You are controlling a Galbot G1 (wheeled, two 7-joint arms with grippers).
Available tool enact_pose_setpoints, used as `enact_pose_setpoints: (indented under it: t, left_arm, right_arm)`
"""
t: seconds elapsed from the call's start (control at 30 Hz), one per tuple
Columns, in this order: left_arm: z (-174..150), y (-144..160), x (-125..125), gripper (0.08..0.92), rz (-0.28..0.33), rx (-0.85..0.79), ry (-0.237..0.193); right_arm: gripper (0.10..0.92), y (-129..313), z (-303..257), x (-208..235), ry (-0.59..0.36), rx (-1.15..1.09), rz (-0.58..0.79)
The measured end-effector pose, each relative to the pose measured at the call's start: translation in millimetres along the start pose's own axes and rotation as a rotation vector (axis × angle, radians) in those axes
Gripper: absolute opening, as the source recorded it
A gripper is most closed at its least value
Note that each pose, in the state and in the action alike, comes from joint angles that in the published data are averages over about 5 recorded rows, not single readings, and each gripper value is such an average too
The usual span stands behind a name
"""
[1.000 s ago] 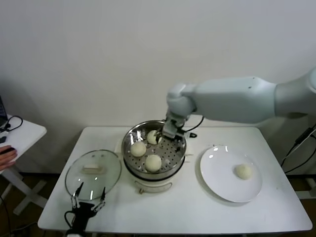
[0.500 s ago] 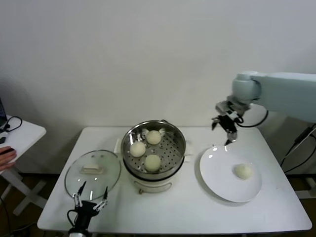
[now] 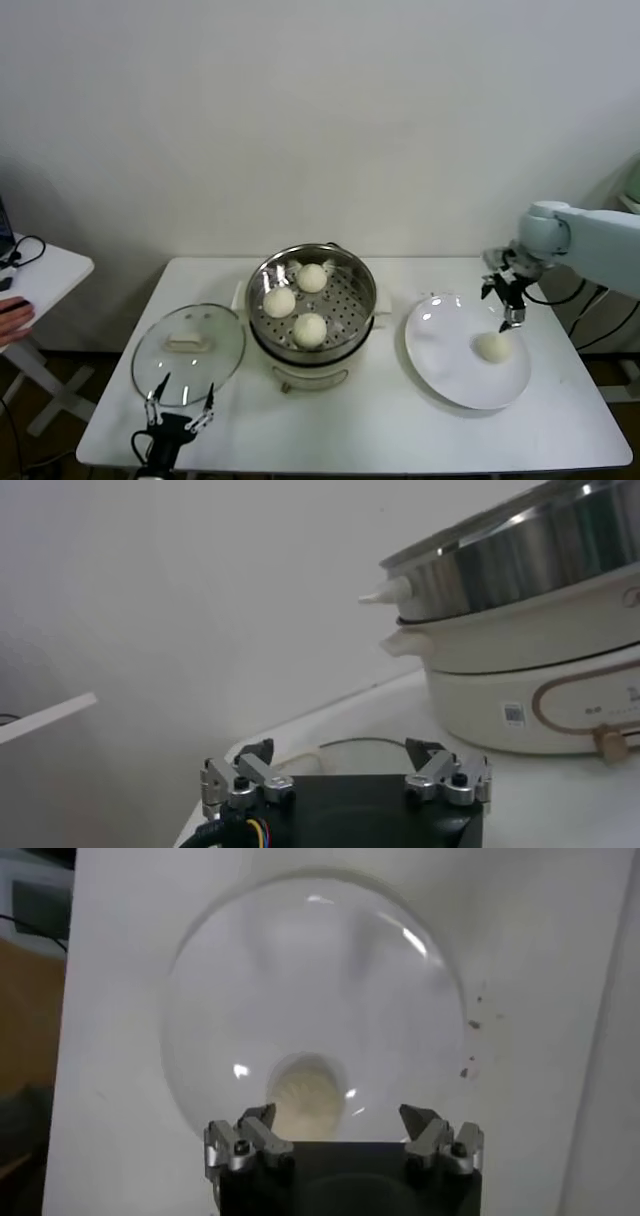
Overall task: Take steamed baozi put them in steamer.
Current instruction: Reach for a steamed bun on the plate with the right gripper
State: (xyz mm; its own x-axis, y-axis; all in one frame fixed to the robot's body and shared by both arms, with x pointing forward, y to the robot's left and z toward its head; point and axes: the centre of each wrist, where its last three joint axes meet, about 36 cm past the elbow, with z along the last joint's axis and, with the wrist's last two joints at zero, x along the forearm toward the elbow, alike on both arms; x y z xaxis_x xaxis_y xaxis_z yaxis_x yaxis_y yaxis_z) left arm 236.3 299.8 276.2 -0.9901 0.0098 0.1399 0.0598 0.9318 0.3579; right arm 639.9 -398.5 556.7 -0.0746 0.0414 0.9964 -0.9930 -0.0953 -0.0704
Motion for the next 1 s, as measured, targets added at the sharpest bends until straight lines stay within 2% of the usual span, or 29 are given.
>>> enact_pose_setpoints:
  t: [0.4,1.0]
  left_arm:
    - [0.7,0.6,2.2,0.823,0.002,-0.012,0.01]
    - [-0.4,0.8,0.2,0.823,0.0,-0.013,0.009]
  right_arm:
    - [0.823,13.1,11.5,-50.5,0.031,-0.038,-0.011]
    - [0.81,23.6,13.4,-88.0,0.037,-0.058,-0.011]
